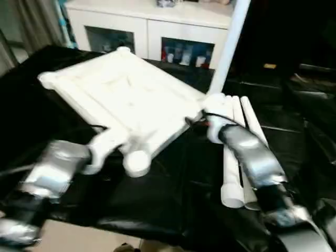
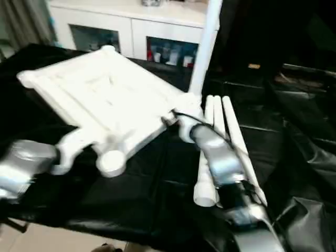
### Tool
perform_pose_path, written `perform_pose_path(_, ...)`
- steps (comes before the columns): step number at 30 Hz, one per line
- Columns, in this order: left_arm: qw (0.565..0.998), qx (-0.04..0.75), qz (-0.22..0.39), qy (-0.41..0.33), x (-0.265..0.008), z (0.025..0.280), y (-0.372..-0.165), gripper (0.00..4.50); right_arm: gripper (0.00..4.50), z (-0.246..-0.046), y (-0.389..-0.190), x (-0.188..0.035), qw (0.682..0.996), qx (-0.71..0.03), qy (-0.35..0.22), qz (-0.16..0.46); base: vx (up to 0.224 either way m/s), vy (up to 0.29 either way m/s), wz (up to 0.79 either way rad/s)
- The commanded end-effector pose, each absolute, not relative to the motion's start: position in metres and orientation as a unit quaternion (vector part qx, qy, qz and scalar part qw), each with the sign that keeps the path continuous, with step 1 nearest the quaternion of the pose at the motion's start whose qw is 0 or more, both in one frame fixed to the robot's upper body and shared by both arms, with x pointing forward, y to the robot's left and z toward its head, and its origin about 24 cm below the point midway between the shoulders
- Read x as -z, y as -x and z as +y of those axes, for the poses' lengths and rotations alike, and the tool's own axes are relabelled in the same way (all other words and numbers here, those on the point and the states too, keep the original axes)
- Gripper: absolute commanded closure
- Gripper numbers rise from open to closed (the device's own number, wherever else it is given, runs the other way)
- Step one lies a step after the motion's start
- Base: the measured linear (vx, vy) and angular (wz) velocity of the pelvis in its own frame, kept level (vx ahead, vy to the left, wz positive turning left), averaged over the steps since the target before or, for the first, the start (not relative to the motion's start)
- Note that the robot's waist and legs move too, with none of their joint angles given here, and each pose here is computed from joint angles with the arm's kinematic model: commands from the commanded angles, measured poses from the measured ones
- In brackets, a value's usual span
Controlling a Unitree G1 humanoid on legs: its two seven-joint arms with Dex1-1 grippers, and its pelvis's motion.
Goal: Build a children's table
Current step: Rotate table base
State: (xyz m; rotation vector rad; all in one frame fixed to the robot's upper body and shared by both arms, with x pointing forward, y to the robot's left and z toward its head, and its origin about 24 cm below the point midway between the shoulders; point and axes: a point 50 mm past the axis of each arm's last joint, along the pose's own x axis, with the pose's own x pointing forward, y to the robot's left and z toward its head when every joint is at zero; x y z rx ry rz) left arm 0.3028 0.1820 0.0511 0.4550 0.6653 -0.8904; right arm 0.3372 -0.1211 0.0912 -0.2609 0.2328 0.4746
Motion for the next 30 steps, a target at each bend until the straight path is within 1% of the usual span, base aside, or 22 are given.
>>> perform_pose_path(1,0.826,0.441,0.283,-0.21,-0.045,0.154,-0.309,3.6,0.65,-0.133,-0.332,-0.093,0.963,-0.194,0.11,0.151,0.0,0.0,0.0)
perform_pose_path(3,0.827,0.442,0.276,-0.209,-0.046,0.149,-0.31,3.6,0.65,-0.135,-0.33,-0.093,0.963,-0.189,0.105,0.16,0.0,0.0,0.0)
perform_pose_path(6,0.847,0.447,0.215,-0.191,-0.055,0.129,-0.318,3.6,0.65,-0.135,-0.32,-0.093,0.964,-0.178,0.088,0.176,0.0,0.0,0.0)
perform_pose_path(7,0.849,0.448,0.207,-0.189,-0.056,0.127,-0.318,3.6,0.65,-0.135,-0.319,-0.093,0.964,-0.178,0.086,0.177,0.0,0.0,0.0)
perform_pose_path(9,0.868,0.442,0.147,-0.174,-0.069,0.119,-0.323,3.6,0.65,-0.132,-0.311,-0.096,0.964,-0.174,0.08,0.186,0.0,0.0,0.0)
perform_pose_path(10,0.876,0.435,0.132,-0.162,-0.075,0.119,-0.324,3.6,0.65,-0.131,-0.308,-0.099,0.965,-0.169,0.077,0.186,0.0,0.0,0.0)
perform_pose_path(11,0.876,0.435,0.132,-0.162,-0.075,0.119,-0.324,3.6,0.65,-0.131,-0.308,-0.099,0.965,-0.169,0.077,0.186,0.0,0.0,0.0)
perform_pose_path(12,0.881,0.43,0.124,-0.156,-0.079,0.119,-0.324,3.6,0.65,-0.131,-0.305,-0.101,0.965,-0.165,0.076,0.188,0.0,0.0,0.0)
perform_pose_path(13,0.891,0.413,0.11,-0.155,-0.087,0.125,-0.325,3.6,0.65,-0.131,-0.303,-0.106,0.968,-0.157,0.063,0.187,0.0,0.0,0.0)
perform_pose_path(14,0.898,0.398,0.097,-0.16,-0.094,0.131,-0.325,3.59,0.48,-0.131,-0.3,-0.111,0.969,-0.149,0.052,0.188,0.0,0.0,0.0)
perform_pose_path(15,0.907,0.381,0.084,-0.16,-0.102,0.138,-0.323,3.59,0.48,-0.133,-0.297,-0.115,0.971,-0.143,0.044,0.188,0.0,0.0,0.0)
perform_pose_path(16,0.912,0.37,0.077,-0.16,-0.107,0.142,-0.322,3.59,0.48,-0.134,-0.296,-0.118,0.972,-0.139,0.04,0.188,0.0,0.0,0.0)
perform_pose_path(18,0.922,0.35,0.051,-0.156,-0.116,0.149,-0.32,3.58,0.23,-0.136,-0.292,-0.12,0.971,-0.142,0.026,0.19,0.0,0.0,0.0)
perform_pose_path(19,0.925,0.343,0.039,-0.156,-0.119,0.15,-0.32,3.58,0.23,-0.136,-0.291,-0.121,0.971,-0.142,0.024,0.193,0.0,0.0,0.0)
perform_pose_path(21,0.941,0.308,0.019,-0.14,-0.125,0.155,-0.319,3.58,0.23,-0.136,-0.288,-0.121,0.969,-0.159,0.072,0.173,0.0,0.0,0.0)
perform_pose_path(22,0.941,0.308,0.019,-0.14,-0.125,0.155,-0.319,3.58,0.23,-0.136,-0.288,-0.121,0.969,-0.159,0.072,0.173,0.0,0.0,0.0)
perform_pose_path(23,0.948,0.291,0.015,-0.128,-0.126,0.157,-0.318,3.58,0.23,-0.136,-0.286,-0.12,0.968,-0.169,0.088,0.165,0.0,0.0,0.0)
perform_pose_path(24,0.959,0.263,0.018,-0.108,-0.125,0.161,-0.319,3.58,0.23,-0.133,-0.282,-0.118,0.969,-0.179,0.048,0.165,0.0,0.0,0.0)
perform_pose_path(25,0.97,0.223,0.03,-0.089,-0.119,0.167,-0.318,3.58,0.23,-0.134,-0.278,-0.118,0.974,-0.168,0.018,0.149,0.0,0.0,0.0)
perform_pose_path(27,0.976,0.196,0.049,-0.08,-0.108,0.172,-0.314,3.58,0.23,-0.132,-0.272,-0.118,0.976,-0.16,-0.038,0.146,0.005,0.043,-0.07)
perform_pose_path(29,0.976,0.194,0.055,-0.083,-0.105,0.172,-0.311,3.58,0.23,-0.132,-0.271,-0.119,0.977,-0.155,-0.046,0.143,0.008,0.117,-0.18)
perform_pose_path(30,0.978,0.185,0.061,-0.08,-0.101,0.171,-0.308,3.58,0.23,-0.13,-0.267,-0.115,0.971,-0.164,-0.055,0.163,-0.015,0.21,-0.1)
